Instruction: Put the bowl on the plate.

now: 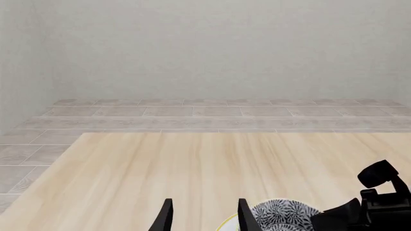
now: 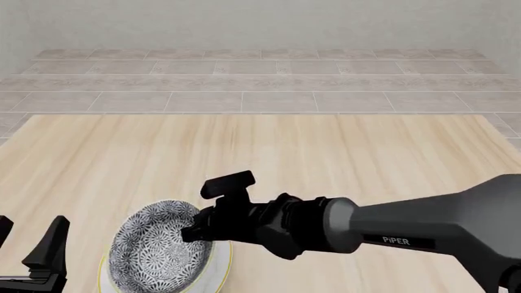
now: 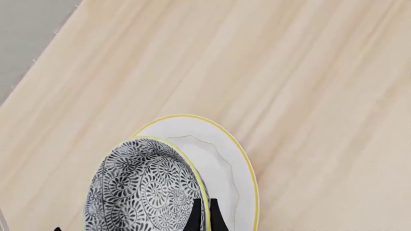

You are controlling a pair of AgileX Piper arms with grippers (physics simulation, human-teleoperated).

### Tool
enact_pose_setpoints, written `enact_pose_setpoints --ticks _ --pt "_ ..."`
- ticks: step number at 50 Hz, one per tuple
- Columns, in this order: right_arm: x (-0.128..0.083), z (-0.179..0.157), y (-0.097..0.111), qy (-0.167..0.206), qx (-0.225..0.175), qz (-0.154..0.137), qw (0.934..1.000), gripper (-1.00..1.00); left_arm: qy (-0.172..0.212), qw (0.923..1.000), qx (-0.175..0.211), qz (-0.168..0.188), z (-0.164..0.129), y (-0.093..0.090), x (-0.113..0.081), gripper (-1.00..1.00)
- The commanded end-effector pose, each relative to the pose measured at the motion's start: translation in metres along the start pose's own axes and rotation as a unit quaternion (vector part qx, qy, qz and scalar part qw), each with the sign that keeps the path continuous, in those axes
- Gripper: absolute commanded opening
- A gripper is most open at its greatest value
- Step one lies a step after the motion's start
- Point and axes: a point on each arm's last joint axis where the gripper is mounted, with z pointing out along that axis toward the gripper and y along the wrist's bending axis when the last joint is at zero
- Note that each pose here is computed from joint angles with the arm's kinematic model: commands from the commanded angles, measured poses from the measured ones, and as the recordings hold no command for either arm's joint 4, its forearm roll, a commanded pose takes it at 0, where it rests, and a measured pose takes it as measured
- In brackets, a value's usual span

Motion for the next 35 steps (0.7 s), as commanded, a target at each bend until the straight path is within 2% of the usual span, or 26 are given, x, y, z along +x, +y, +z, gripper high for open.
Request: enact_pose_setpoints --ticks 1,35 --pt "-0.0006 0.0003 -0.0006 -0.003 0.000 0.020 0.9998 -1.00 0.000 1.0000 0.000 0.000 0.0000 0.0000 0.0000 1.00" --pt "0.0085 0.0081 -0.0030 0.004 0.002 0.026 0.9997 -1.00 0.000 1.0000 0.000 0.000 0.0000 0.0000 0.0000 1.00"
